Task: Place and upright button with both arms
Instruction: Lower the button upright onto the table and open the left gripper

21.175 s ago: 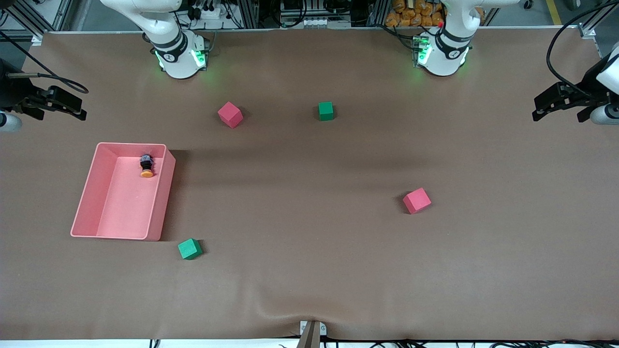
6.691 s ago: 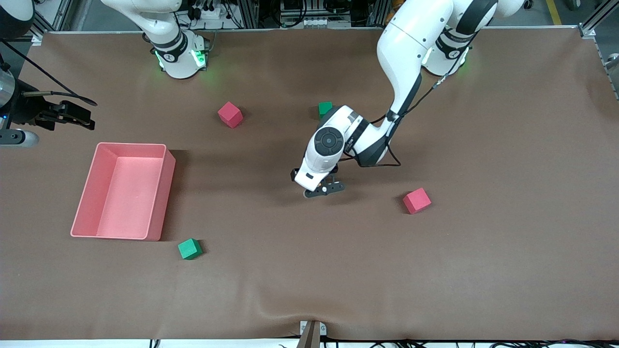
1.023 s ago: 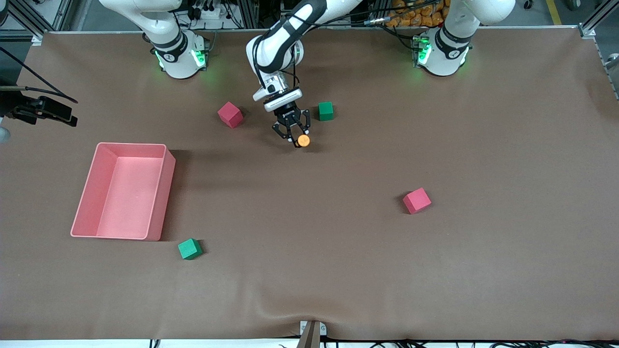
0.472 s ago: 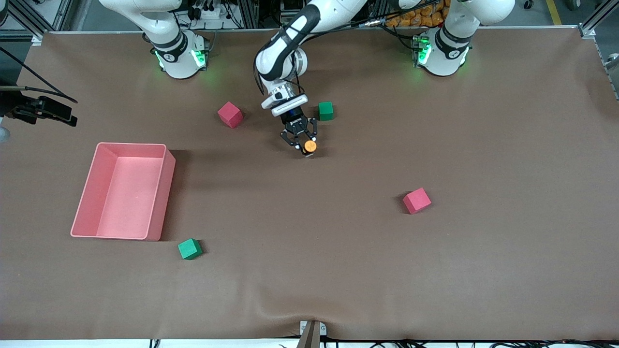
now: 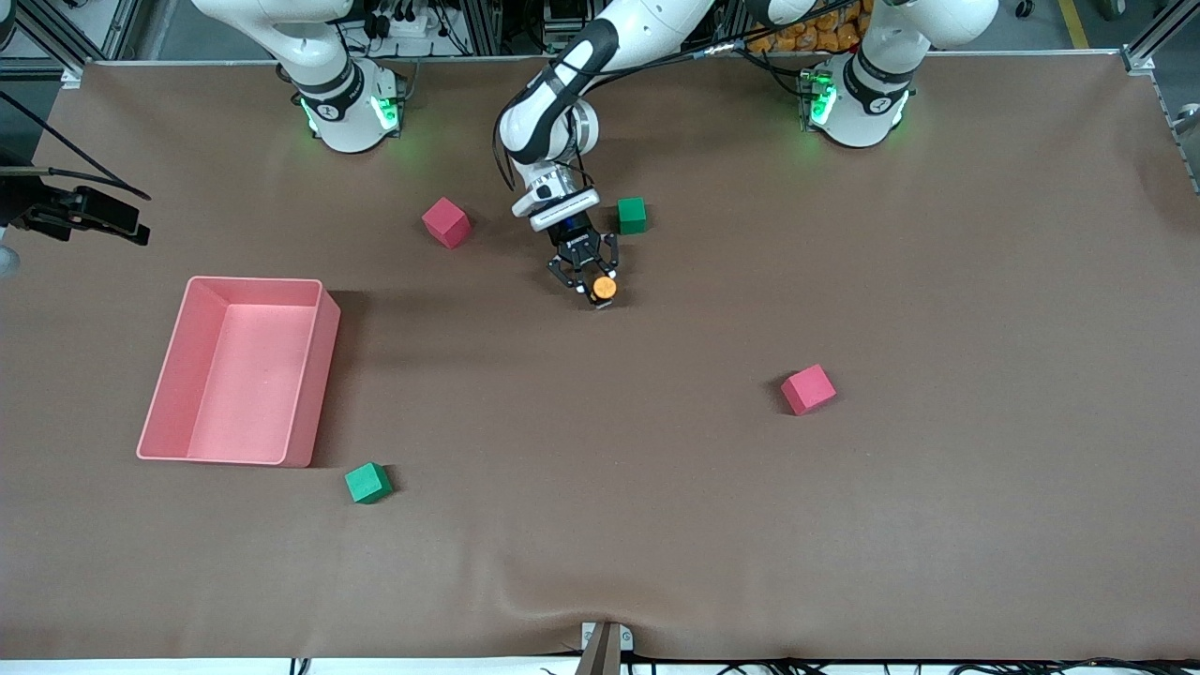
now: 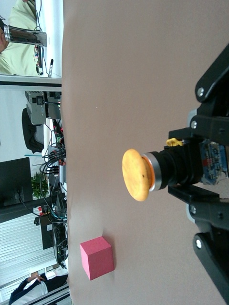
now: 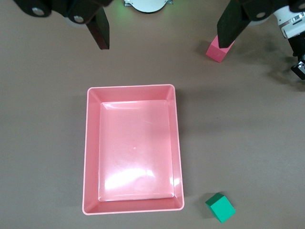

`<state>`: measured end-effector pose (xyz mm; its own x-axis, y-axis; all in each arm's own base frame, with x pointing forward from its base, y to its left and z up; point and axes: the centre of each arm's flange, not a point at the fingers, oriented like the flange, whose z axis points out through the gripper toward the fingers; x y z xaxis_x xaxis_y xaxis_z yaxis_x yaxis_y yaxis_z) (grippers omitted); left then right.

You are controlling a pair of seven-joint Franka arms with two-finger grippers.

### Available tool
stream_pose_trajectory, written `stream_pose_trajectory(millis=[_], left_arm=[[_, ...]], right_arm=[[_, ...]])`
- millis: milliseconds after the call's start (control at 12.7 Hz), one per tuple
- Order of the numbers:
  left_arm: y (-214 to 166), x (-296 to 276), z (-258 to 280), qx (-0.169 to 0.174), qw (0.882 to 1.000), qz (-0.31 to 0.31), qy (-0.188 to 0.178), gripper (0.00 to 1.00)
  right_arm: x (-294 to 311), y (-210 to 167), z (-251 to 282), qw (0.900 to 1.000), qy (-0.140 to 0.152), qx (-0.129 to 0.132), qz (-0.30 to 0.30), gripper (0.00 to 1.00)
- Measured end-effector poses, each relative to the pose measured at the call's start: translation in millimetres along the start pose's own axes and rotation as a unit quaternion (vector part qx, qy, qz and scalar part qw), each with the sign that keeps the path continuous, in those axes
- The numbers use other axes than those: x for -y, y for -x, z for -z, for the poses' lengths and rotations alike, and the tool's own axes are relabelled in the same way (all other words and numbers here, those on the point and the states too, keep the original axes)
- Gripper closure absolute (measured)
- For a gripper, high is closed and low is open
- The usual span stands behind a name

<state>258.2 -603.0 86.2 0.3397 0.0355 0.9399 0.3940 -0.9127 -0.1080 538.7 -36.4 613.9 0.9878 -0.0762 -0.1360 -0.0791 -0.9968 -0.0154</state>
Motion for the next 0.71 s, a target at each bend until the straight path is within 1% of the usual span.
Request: stream_pose_trajectory(millis=[236,551,630,708], left_arm=[[11.4,3.7,-8.2,-0.005,1.0,-0.009,-0.005,0.58],[12.2,3.8,-8.5,-0.008,1.0,-0.011,-0.005,0.58],[11.9,3.5,-8.5,-0.01,1.0,-0.011,-0.003,0.53],[11.4,3.0,-8.5,-0.012,1.0,-0.015,-0.001,0.43]], right_arm=[[0.0,0.0,0.0,1.0,0.0,0.0,0.0,0.0],[0.0,0.1,-0.1,1.0,0.0,0.0,0.0,0.0],[0.0,0.1,-0.1,1.0,0.0,0.0,0.0,0.0],[0.0,0.1,-0.1,1.0,0.0,0.0,0.0,0.0]])
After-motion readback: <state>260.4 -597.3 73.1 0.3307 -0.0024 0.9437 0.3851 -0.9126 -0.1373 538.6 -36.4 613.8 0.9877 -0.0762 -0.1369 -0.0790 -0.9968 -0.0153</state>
